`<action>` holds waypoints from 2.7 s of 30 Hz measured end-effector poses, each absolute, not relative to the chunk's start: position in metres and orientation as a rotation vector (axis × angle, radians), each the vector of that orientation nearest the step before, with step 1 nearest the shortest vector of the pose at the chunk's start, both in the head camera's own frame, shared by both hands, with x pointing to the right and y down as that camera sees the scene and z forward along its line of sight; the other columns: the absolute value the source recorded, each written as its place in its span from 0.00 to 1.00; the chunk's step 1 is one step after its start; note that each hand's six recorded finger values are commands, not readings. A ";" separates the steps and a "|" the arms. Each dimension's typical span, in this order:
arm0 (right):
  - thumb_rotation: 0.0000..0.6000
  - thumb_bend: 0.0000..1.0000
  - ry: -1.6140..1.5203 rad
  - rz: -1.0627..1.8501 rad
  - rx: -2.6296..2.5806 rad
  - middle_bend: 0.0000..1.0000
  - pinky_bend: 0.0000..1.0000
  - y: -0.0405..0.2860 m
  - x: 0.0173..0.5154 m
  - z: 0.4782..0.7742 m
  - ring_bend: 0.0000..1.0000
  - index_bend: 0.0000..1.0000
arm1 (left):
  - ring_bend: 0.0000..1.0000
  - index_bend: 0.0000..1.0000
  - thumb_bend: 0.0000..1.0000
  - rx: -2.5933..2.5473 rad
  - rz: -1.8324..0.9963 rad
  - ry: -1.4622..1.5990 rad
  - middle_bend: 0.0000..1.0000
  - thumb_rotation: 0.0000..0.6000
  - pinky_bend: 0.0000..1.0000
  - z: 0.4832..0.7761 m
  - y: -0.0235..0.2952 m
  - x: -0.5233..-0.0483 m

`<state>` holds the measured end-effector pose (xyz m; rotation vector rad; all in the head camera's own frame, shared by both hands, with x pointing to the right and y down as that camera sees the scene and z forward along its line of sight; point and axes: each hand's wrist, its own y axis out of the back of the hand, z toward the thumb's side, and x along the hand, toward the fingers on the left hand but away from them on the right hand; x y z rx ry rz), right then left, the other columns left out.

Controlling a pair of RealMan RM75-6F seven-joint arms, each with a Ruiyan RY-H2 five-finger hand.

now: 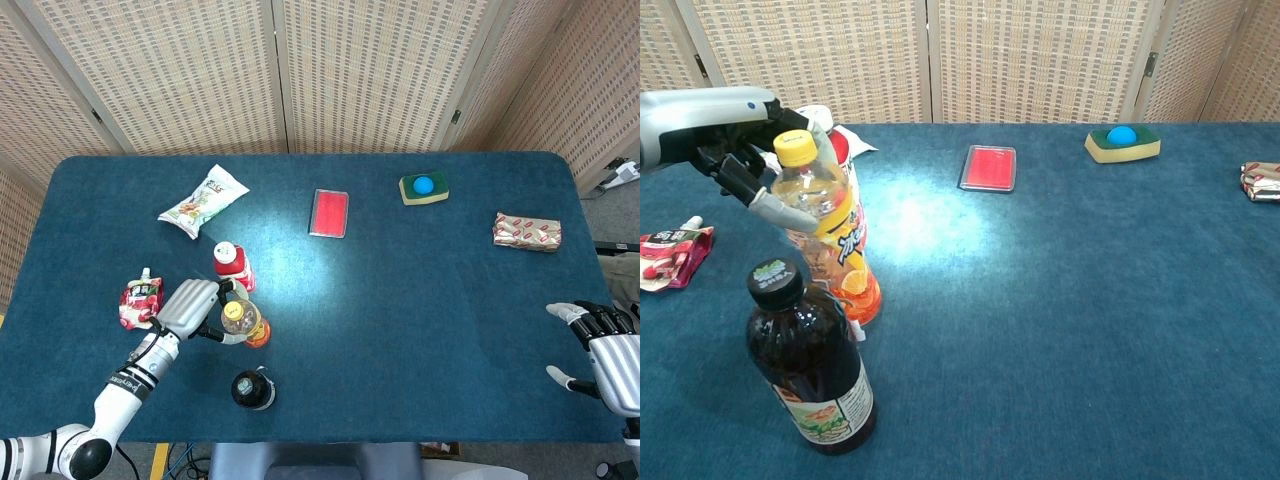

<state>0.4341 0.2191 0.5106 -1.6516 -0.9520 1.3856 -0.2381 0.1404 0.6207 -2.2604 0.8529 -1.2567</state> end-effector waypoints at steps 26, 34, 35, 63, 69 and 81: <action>1.00 0.00 -0.954 1.384 -1.650 0.28 0.22 0.219 0.434 0.510 0.18 0.26 | 0.36 0.18 0.01 -2.255 -1.255 0.874 0.19 1.00 0.75 0.616 0.139 -0.237; 1.00 0.00 -0.953 1.384 -1.650 0.28 0.22 0.219 0.434 0.510 0.18 0.26 | 0.29 0.00 0.01 -2.249 -1.275 0.882 0.11 1.00 0.72 0.612 0.138 -0.242; 1.00 0.00 -0.953 1.385 -1.650 0.28 0.22 0.219 0.434 0.510 0.18 0.26 | 0.29 0.00 0.01 -2.245 -1.277 0.884 0.11 1.00 0.72 0.610 0.138 -0.243; 1.00 0.00 -0.907 1.443 -1.636 0.28 0.22 0.219 0.435 0.521 0.18 0.26 | 0.30 0.18 0.01 -1.873 -1.392 0.998 0.12 1.00 0.65 0.563 0.172 -0.352; 1.00 0.00 -0.891 1.467 -1.630 0.28 0.22 0.218 0.434 0.527 0.18 0.26 | 0.30 0.20 0.01 -1.744 -1.403 1.030 0.13 1.00 0.63 0.552 0.193 -0.380; 1.00 0.00 -0.861 1.490 -1.620 0.28 0.22 0.220 0.432 0.534 0.18 0.26 | 0.30 0.23 0.01 -1.731 -1.431 0.911 0.16 1.00 0.63 0.545 0.253 -0.404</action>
